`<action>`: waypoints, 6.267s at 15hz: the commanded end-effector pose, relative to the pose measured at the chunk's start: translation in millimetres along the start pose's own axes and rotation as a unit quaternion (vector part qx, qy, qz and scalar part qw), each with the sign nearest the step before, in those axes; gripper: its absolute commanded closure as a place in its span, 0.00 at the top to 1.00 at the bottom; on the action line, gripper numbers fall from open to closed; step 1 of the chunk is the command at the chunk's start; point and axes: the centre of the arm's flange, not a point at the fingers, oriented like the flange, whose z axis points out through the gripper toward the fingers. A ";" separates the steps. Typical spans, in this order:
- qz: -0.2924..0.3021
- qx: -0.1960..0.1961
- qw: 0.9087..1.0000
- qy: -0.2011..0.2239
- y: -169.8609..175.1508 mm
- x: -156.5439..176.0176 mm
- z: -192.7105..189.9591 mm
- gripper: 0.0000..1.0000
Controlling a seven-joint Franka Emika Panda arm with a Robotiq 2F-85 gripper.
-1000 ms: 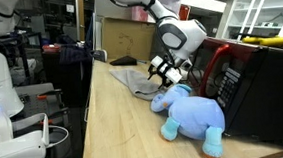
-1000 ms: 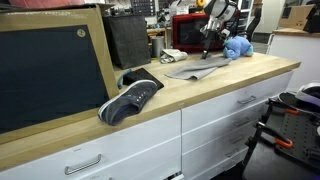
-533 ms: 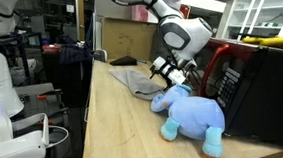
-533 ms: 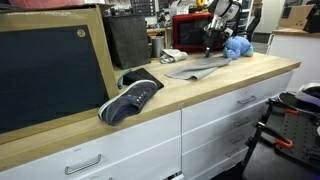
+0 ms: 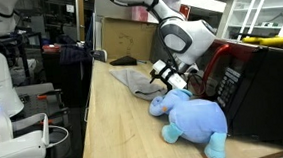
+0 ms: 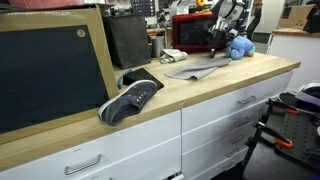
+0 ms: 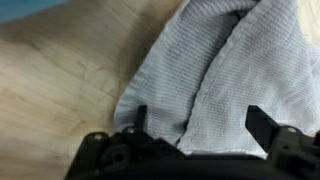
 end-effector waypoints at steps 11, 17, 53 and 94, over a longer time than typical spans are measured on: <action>0.006 0.020 1.000 -0.001 -55.1 -17.1 -2.8 1.00; 0.022 0.020 0.999 0.017 -62.4 -5.3 30.4 1.00; 0.102 0.012 0.991 0.083 -30.4 43.7 -12.2 1.00; 0.134 0.004 0.985 0.109 27.1 29.0 -87.3 0.81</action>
